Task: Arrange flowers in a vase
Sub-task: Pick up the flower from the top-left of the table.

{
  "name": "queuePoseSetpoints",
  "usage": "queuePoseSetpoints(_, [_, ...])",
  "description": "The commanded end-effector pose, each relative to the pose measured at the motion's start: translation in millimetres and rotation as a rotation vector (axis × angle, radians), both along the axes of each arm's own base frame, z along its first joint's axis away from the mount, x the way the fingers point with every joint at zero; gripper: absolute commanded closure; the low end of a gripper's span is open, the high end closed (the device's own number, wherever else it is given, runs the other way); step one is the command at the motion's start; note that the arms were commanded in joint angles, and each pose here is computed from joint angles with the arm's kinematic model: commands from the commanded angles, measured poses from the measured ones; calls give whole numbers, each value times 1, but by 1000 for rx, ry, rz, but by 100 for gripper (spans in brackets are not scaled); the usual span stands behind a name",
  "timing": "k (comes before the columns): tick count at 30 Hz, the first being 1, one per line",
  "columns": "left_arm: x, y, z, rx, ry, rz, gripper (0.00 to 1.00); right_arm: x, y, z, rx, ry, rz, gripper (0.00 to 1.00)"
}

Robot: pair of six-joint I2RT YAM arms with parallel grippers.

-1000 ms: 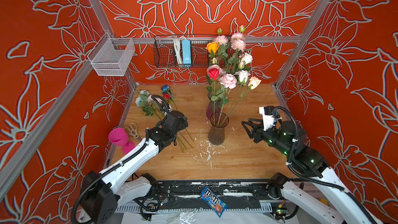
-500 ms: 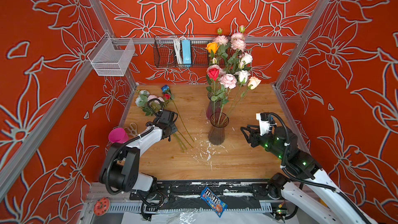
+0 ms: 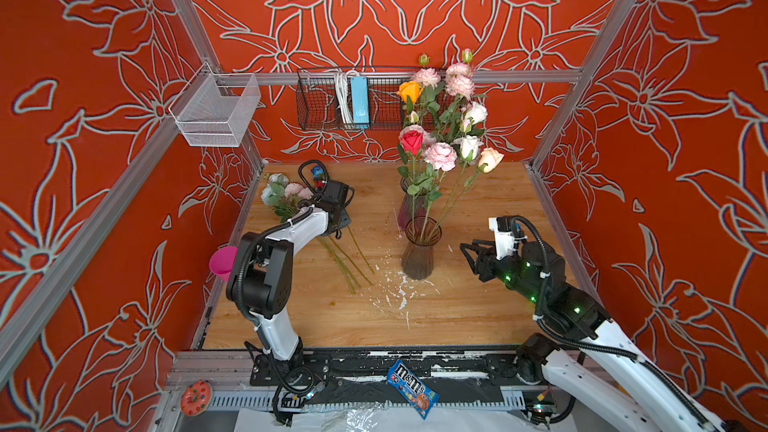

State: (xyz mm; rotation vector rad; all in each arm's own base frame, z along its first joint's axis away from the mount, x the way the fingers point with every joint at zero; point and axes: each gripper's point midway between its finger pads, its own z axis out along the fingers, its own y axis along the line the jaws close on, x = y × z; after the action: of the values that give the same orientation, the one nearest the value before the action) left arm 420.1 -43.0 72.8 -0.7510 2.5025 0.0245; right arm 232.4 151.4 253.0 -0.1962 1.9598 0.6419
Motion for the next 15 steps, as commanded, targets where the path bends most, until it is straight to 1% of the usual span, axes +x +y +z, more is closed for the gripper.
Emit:
queuePoseSetpoints(1, [-16, 15, -13, 60, 85, 57, 59, 2, -1, -2, 4, -11, -15, 55])
queuePoseSetpoints(6, [-16, 17, -23, 73, 101, 52, 61, 2, -1, -3, 2, -11, -16, 54])
queuePoseSetpoints(12, [-12, 17, -33, 78, 107, 45, 65, 3, -1, -5, -1, -8, -18, 54])
queuePoseSetpoints(15, [-16, 22, -36, 90, 125, 55, 66, 3, -1, -5, -4, -8, -19, 54])
